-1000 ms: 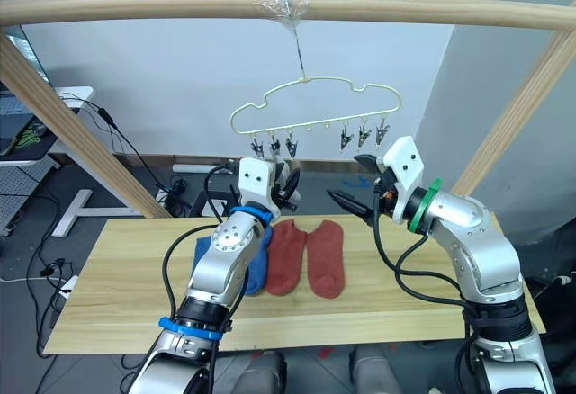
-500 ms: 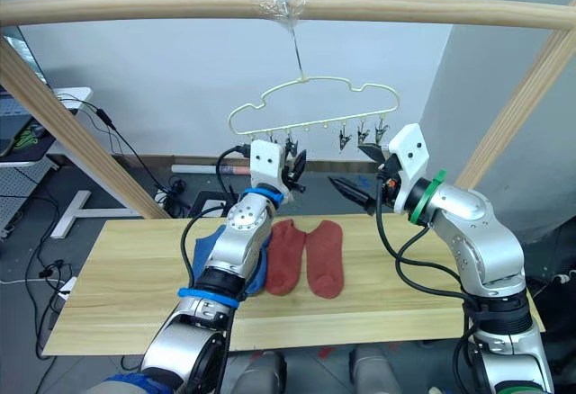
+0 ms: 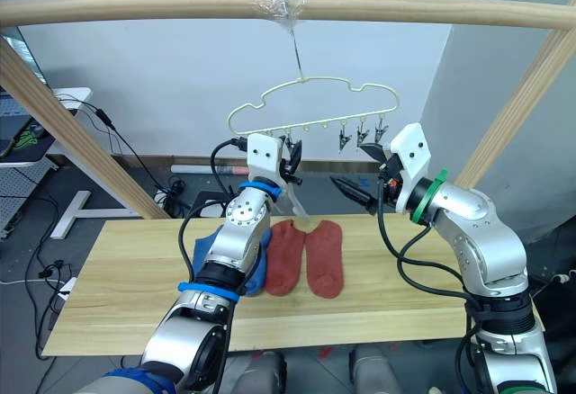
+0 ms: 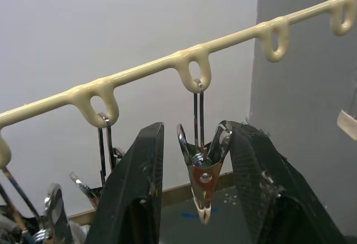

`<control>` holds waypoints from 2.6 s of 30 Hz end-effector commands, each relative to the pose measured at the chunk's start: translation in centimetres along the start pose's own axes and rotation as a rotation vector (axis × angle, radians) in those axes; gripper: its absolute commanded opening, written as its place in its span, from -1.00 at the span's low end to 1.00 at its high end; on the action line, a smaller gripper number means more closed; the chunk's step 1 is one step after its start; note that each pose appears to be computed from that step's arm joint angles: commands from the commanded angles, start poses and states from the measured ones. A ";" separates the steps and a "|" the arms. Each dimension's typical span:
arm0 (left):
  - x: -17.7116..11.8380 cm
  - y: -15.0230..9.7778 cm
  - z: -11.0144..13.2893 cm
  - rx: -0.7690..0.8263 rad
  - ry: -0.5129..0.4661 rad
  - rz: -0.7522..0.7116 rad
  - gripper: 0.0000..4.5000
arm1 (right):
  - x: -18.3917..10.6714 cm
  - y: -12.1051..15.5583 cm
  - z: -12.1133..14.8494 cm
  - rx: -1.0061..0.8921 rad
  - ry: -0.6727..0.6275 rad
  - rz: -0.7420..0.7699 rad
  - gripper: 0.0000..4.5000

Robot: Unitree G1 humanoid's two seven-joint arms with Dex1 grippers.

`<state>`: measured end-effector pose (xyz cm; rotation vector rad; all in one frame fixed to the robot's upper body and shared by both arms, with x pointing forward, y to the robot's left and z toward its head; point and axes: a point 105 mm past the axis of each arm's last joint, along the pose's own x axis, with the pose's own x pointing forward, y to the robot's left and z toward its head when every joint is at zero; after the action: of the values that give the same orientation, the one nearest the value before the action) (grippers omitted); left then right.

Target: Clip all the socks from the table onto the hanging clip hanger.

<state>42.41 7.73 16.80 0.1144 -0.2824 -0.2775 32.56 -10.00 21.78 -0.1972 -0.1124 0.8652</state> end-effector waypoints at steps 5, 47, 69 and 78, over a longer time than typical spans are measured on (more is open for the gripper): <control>0.5 0.2 1.8 0.012 -0.066 0.005 -0.21 | -0.3 -0.1 1.4 -0.043 -0.042 0.001 1.00; -1.5 0.1 3.2 -0.394 0.059 -0.288 -0.95 | 4.2 3.2 -13.9 -0.072 0.362 0.020 1.00; -4.3 0.8 4.6 -0.488 0.132 -0.330 -0.95 | 5.3 5.2 -24.5 0.097 0.661 0.020 0.11; -4.7 0.5 5.2 -0.627 0.187 -0.445 -0.95 | 1.7 5.5 -21.2 -0.169 0.522 0.173 -0.99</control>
<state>37.19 9.38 18.93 -0.3943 0.0645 -0.7200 33.48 -8.33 -1.99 -0.5074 0.4213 0.9004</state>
